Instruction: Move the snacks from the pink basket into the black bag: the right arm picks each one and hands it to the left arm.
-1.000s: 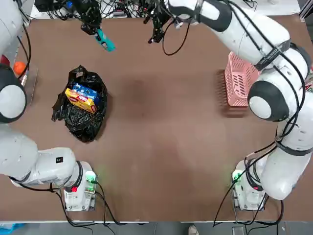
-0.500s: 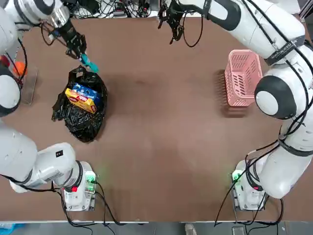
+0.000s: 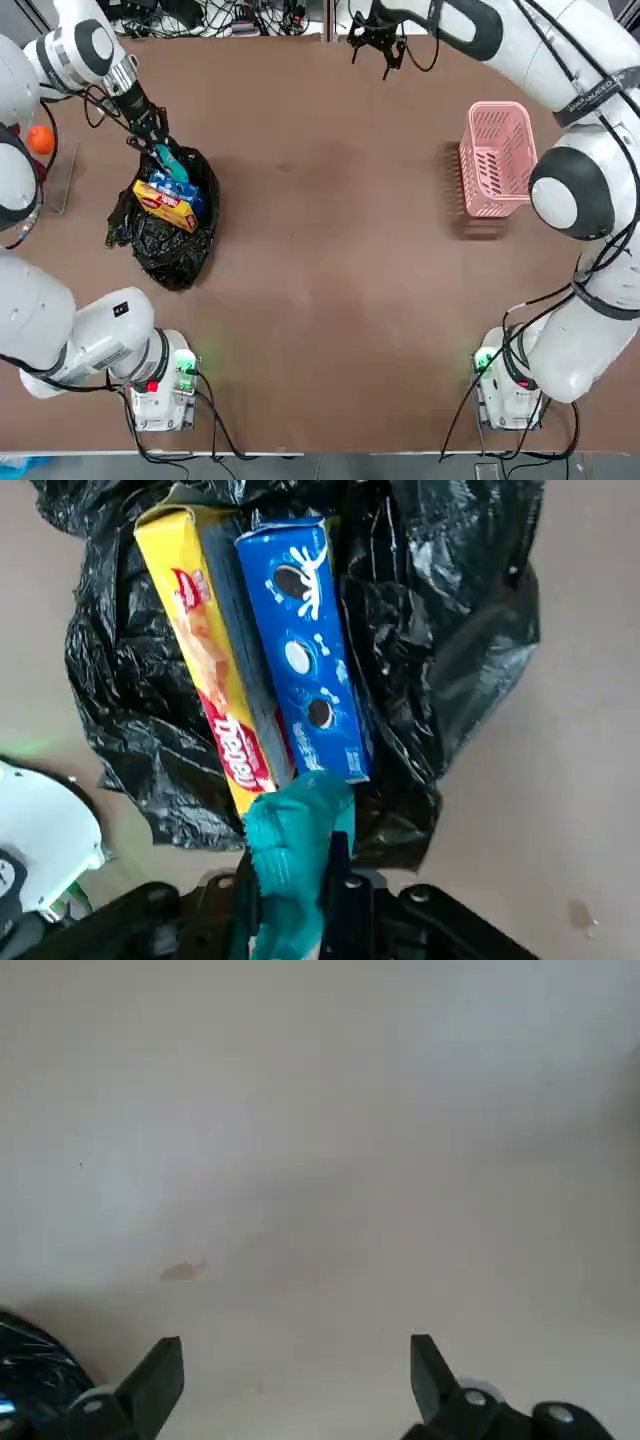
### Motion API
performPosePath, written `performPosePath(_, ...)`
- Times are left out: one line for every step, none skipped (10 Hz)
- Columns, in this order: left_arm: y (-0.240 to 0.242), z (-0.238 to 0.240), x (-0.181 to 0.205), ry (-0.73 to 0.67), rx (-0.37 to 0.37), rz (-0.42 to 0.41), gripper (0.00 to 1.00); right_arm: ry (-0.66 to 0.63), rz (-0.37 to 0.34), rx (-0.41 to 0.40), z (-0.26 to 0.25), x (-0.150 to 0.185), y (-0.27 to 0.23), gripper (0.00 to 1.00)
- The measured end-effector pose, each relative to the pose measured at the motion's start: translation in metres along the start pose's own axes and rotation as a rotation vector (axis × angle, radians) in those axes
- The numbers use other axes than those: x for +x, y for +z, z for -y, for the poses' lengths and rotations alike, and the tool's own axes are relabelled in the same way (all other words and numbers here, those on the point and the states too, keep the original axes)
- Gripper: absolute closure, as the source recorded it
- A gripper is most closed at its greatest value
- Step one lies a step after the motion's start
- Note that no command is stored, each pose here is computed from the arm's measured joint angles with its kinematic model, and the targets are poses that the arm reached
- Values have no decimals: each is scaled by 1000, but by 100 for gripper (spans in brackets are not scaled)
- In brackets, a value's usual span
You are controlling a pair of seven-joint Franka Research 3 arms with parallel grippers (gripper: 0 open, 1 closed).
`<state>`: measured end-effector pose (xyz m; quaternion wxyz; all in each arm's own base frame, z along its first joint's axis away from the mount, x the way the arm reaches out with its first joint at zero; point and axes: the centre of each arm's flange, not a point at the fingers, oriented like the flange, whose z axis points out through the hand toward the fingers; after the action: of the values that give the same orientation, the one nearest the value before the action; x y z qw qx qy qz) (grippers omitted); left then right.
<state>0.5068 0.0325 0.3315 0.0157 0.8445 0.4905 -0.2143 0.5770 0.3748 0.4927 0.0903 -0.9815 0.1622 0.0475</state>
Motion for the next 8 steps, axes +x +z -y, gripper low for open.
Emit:
performPosePath(11,-1,3,0,2,1,70,-46,-7,-11,-14,13,-4,0)
performPosePath(20,-2,4,3,4,3,64,-83,-11,-25,-30,24,-6,0)
performPosePath(24,-4,3,8,6,5,48,-119,-17,-38,-44,32,-9,0)
performPosePath(24,-6,2,11,4,2,33,-153,-20,-52,-59,39,-14,0)
performPosePath(21,-7,2,13,-2,-3,20,-189,-25,-69,-76,47,-20,0)
performPosePath(12,-8,2,15,-15,-15,4,-228,-28,-85,-96,54,-26,0)
performPosePath(-4,-12,0,21,-39,-37,0,-261,-30,-103,-117,60,-32,0)
performPosePath(-27,-16,-4,30,-76,-69,0,-289,-27,-120,-137,63,-35,0)
